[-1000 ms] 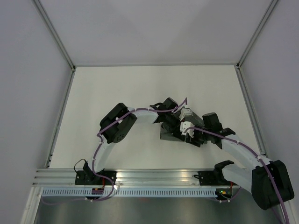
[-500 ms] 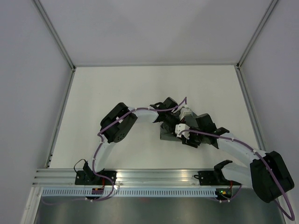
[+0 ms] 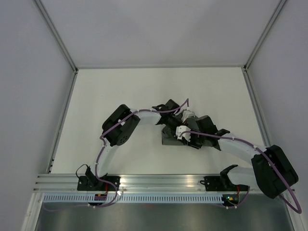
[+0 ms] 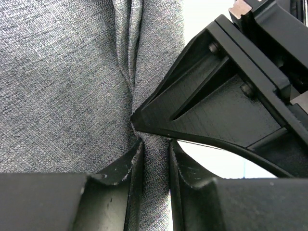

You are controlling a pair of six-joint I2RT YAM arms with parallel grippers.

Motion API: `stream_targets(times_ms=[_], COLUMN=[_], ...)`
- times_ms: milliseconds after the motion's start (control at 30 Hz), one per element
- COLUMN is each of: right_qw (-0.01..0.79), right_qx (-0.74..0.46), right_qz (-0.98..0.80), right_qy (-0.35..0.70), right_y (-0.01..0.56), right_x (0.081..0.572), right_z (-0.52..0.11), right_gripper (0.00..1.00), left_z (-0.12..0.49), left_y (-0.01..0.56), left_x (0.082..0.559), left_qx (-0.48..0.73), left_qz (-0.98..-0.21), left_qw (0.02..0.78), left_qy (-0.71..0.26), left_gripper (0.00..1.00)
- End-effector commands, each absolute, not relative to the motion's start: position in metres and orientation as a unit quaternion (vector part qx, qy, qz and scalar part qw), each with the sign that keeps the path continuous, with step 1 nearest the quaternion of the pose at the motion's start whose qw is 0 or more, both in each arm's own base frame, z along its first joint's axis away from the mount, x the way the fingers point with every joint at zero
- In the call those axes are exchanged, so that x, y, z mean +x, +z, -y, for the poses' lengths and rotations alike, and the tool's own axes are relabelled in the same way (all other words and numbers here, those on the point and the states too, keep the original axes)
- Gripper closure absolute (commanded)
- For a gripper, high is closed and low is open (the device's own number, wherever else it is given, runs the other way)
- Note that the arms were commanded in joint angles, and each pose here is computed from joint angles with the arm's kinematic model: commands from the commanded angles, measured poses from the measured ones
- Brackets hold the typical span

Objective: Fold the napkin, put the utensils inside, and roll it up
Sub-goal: Roll the napkin with the utensil

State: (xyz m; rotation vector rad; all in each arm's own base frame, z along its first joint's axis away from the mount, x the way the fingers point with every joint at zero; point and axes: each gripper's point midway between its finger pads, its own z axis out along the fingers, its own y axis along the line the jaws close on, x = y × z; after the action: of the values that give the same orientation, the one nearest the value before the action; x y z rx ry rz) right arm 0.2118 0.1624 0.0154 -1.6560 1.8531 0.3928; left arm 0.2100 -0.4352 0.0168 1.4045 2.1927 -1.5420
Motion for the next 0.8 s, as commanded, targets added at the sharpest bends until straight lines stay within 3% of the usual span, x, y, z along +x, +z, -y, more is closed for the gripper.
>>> stream_targets(times_ms=[0, 267, 433, 767], right_qw=[0.306, 0.281, 0.262, 0.235], right_qx=[-0.622, -0.621, -0.625, -0.624], right_qz=[-0.707, -0.713, -0.714, -0.719], right_qy=[0.142, 0.165, 0.176, 0.196], right_y=[0.012, 0.001, -0.003, -0.006], right_x=[0.220, 0.214, 0.208, 0.202], right_z=[-0.166, -0.170, -0.170, -0.171], right_gripper=[0.61, 0.82, 0.85, 0.89], left_z=[0.375, 0.384, 0.392, 0.393], left_y=[-0.063, -0.023, 0.004, 0.065], left_x=[0.198, 0.222, 0.239, 0.279], left_qx=[0.406, 0.378, 0.372, 0.331], left_qz=[-0.825, -0.820, -0.811, -0.790], left_qw=[-0.028, 0.038, 0.088, 0.224], left_qy=[-0.391, -0.428, -0.443, -0.466], left_gripper=[0.92, 0.61, 0.54, 0.50])
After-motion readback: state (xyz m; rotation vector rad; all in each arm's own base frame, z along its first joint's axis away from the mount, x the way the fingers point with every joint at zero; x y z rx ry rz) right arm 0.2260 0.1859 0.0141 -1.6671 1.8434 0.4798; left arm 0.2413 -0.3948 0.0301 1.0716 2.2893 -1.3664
